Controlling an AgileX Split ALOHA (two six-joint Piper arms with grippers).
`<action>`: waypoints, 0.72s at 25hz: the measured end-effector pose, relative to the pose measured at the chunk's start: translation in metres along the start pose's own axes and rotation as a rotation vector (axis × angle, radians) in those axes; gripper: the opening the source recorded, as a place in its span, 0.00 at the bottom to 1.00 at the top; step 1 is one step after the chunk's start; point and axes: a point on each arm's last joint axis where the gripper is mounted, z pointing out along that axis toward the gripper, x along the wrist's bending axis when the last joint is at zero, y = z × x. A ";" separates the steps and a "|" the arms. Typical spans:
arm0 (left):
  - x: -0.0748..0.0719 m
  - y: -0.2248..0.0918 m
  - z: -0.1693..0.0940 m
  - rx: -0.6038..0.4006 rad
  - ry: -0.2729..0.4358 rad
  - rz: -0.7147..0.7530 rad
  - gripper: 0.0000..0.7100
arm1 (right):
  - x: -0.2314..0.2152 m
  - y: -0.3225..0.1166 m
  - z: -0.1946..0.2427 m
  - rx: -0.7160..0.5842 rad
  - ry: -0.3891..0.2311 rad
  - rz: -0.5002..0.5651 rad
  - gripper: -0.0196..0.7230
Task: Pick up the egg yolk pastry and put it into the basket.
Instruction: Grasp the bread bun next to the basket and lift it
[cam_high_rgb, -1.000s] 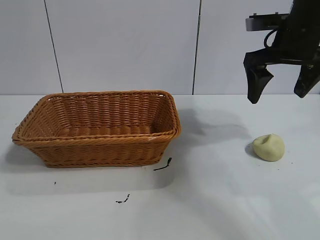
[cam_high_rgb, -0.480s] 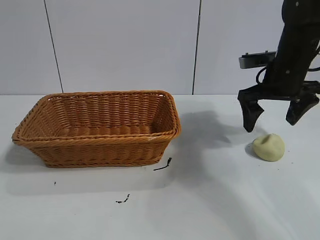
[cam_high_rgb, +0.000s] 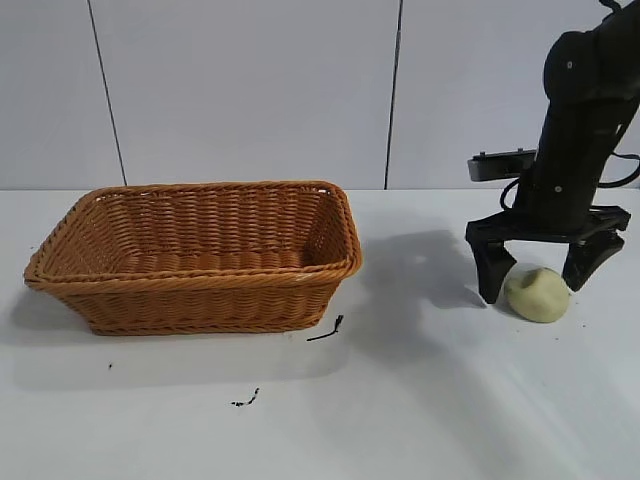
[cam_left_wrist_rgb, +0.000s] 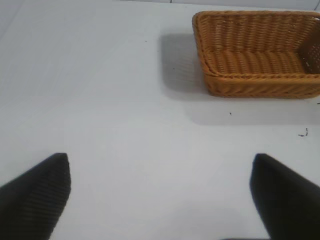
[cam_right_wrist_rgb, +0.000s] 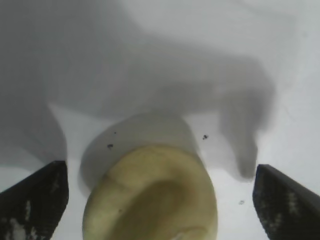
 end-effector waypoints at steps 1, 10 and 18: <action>0.000 0.000 0.000 0.000 0.000 0.000 0.98 | 0.000 0.000 0.000 0.002 0.000 0.000 0.95; 0.000 0.000 0.000 0.000 0.000 0.000 0.98 | 0.001 -0.004 0.000 0.049 0.014 0.011 0.33; 0.000 0.000 0.000 0.000 0.000 0.000 0.98 | 0.001 -0.004 -0.003 0.053 0.014 0.011 0.17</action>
